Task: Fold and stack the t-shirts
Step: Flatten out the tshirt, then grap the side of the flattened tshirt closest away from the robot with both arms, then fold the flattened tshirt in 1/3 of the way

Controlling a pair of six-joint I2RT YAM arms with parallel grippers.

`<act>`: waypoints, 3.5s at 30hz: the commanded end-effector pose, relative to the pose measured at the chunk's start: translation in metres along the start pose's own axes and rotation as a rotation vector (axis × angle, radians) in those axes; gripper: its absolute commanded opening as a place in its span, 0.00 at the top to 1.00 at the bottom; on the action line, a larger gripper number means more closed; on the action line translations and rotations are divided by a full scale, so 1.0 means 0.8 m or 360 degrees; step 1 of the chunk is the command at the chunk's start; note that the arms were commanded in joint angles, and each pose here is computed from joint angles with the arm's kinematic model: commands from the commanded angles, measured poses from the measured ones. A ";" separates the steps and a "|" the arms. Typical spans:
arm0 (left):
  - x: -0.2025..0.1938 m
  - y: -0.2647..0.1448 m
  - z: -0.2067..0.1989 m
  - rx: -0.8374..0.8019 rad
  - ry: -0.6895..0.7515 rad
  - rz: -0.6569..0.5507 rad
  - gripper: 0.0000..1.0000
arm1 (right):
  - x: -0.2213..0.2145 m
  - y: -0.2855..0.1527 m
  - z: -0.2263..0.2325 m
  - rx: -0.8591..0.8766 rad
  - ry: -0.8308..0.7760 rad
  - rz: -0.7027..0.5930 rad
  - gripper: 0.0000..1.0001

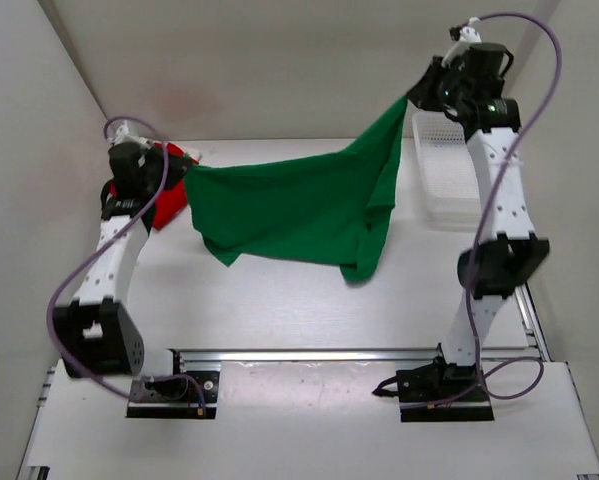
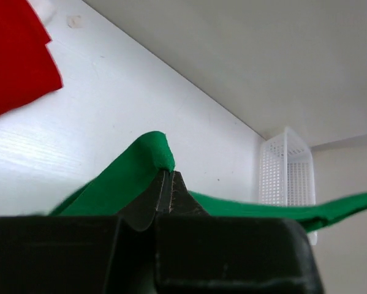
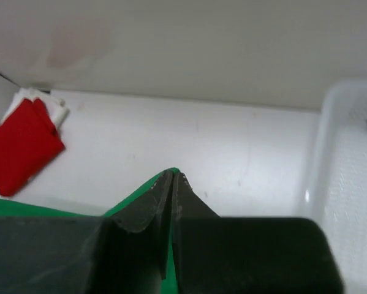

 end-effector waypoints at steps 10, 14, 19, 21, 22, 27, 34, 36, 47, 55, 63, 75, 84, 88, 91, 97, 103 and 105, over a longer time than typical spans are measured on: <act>0.217 0.034 -0.139 -0.0403 0.0087 -0.0520 1.00 | 0.196 -0.087 0.046 0.0558 -0.0114 -0.0984 1.00; 0.237 0.010 -0.135 -0.0383 0.0103 -0.0621 1.00 | 0.205 -0.129 0.060 0.0537 -0.0275 -0.1041 1.00; 0.217 -0.003 -0.103 -0.0218 0.0130 -0.0658 1.00 | 0.123 -0.071 0.017 0.0249 -0.0268 -0.0639 1.00; 0.182 -0.013 -0.080 -0.0139 0.0150 -0.0645 1.00 | 0.071 -0.052 0.001 0.0148 -0.0214 -0.0477 1.00; 0.170 -0.015 -0.068 -0.0067 0.0178 -0.0649 1.00 | 0.029 -0.044 -0.012 0.0067 -0.0167 -0.0390 1.00; 0.016 -0.054 0.024 0.0208 0.0198 -0.0466 1.00 | -0.135 -0.084 -0.038 -0.0108 0.0045 -0.0235 1.00; -0.161 -0.093 0.146 0.0411 -0.0092 0.0131 1.00 | -0.377 -0.139 -0.072 -0.0277 0.0525 0.0293 1.00; -0.179 -0.108 0.161 0.0391 -0.0134 0.0239 1.00 | -0.410 -0.160 -0.068 -0.0286 0.0553 0.0353 1.00; -0.199 -0.140 0.135 0.0335 0.0125 0.0398 1.00 | -0.440 -0.247 -0.018 -0.0189 0.0600 0.0348 1.00; -0.183 -0.109 0.147 0.0317 -0.0123 0.0299 1.00 | -0.427 -0.183 -0.027 -0.0212 0.0530 0.0372 1.00; -0.149 -0.056 0.135 0.0273 -0.0324 0.0203 1.00 | -0.339 -0.093 -0.031 -0.0099 0.0514 0.0259 1.00; -0.116 0.037 0.155 0.0424 -0.0308 0.0237 1.00 | -0.272 0.042 -0.061 -0.0137 0.0470 0.0306 1.00; -0.129 0.075 0.179 0.0501 -0.0224 0.0390 0.84 | -0.259 0.097 -0.082 -0.0171 0.0456 0.0376 1.00; -0.122 0.067 0.182 0.0501 -0.0241 0.0358 0.60 | -0.260 0.107 -0.091 -0.0198 0.0482 0.0385 1.00; -0.108 0.048 0.184 0.0548 -0.0213 0.0283 0.58 | -0.253 0.104 -0.091 -0.0196 0.0508 0.0373 0.92; -0.141 -0.004 0.187 0.0563 -0.0222 0.0265 0.58 | -0.284 0.061 -0.089 -0.0254 0.0540 0.0296 0.62; -0.181 -0.018 0.219 0.0628 -0.0353 0.0404 0.61 | -0.345 -0.005 -0.101 -0.0319 0.0566 0.0274 0.92; -0.183 -0.014 0.221 0.0632 -0.0352 0.0442 0.58 | -0.366 -0.029 -0.107 -0.0377 0.0546 0.0273 0.99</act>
Point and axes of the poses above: each gripper's point midway between its finger pads, its own y axis out along the fingers, its own z axis along the line the jaws close on, x = y × z, the point moved 7 cm from there along -y, back along the fingers, and after that the axes turned 8 degrees about y, right-handed, at the moved point
